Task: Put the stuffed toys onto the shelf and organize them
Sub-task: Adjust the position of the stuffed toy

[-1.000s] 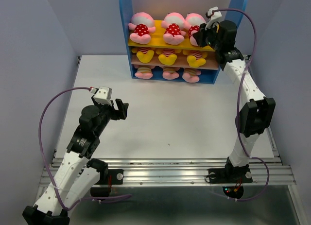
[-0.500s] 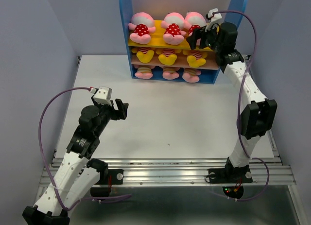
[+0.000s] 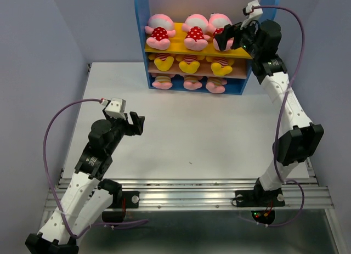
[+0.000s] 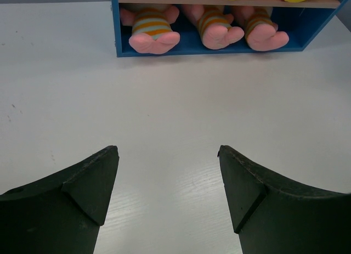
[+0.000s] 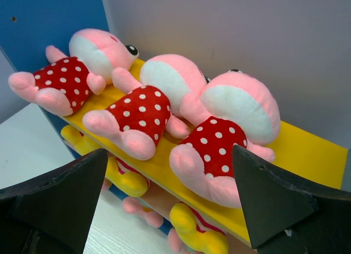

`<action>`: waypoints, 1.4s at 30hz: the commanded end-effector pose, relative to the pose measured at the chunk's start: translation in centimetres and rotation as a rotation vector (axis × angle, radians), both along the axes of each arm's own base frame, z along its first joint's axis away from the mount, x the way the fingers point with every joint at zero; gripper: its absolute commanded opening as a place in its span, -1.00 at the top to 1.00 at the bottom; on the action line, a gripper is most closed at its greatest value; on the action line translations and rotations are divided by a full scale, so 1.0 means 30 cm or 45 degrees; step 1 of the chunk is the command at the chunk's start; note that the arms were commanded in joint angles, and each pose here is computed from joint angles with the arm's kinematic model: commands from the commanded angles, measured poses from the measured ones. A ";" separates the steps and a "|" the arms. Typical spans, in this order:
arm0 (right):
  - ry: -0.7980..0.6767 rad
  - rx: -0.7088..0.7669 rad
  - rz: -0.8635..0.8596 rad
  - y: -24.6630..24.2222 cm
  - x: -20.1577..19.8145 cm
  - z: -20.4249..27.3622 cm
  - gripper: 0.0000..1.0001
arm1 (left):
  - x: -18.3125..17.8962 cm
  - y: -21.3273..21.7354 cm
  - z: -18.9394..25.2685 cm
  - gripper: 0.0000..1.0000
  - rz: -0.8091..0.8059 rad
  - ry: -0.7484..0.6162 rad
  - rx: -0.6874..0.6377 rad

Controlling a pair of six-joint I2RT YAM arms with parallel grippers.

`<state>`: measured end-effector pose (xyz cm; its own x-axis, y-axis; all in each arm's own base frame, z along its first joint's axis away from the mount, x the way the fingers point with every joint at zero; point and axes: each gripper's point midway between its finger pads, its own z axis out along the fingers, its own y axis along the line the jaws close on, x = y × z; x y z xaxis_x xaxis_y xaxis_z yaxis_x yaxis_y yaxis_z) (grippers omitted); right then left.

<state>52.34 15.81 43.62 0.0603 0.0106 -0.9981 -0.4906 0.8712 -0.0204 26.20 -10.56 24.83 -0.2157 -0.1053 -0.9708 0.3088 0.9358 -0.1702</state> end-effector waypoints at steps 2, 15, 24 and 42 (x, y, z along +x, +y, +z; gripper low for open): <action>-0.113 0.022 -0.035 -0.043 -0.159 0.157 -1.00 | -0.001 0.008 0.039 -0.70 0.014 -0.061 -0.017; 0.323 -0.115 -0.289 -0.249 -0.556 -0.406 -1.00 | 0.004 0.028 0.074 -0.70 0.048 -0.109 -0.010; 0.415 0.013 -0.660 -0.408 -0.632 -0.531 -1.00 | 0.013 0.050 0.111 -0.70 0.092 -0.159 0.004; 0.412 0.187 -0.846 -0.550 -0.743 -0.688 -1.00 | 0.007 0.056 0.081 -0.70 0.103 -0.147 0.002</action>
<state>29.32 -0.45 19.96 -0.2991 0.1732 -0.9384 0.1789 0.9761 0.1231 25.92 -8.96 26.55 -0.1374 -0.1149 -0.9838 0.2526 0.9564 -0.1469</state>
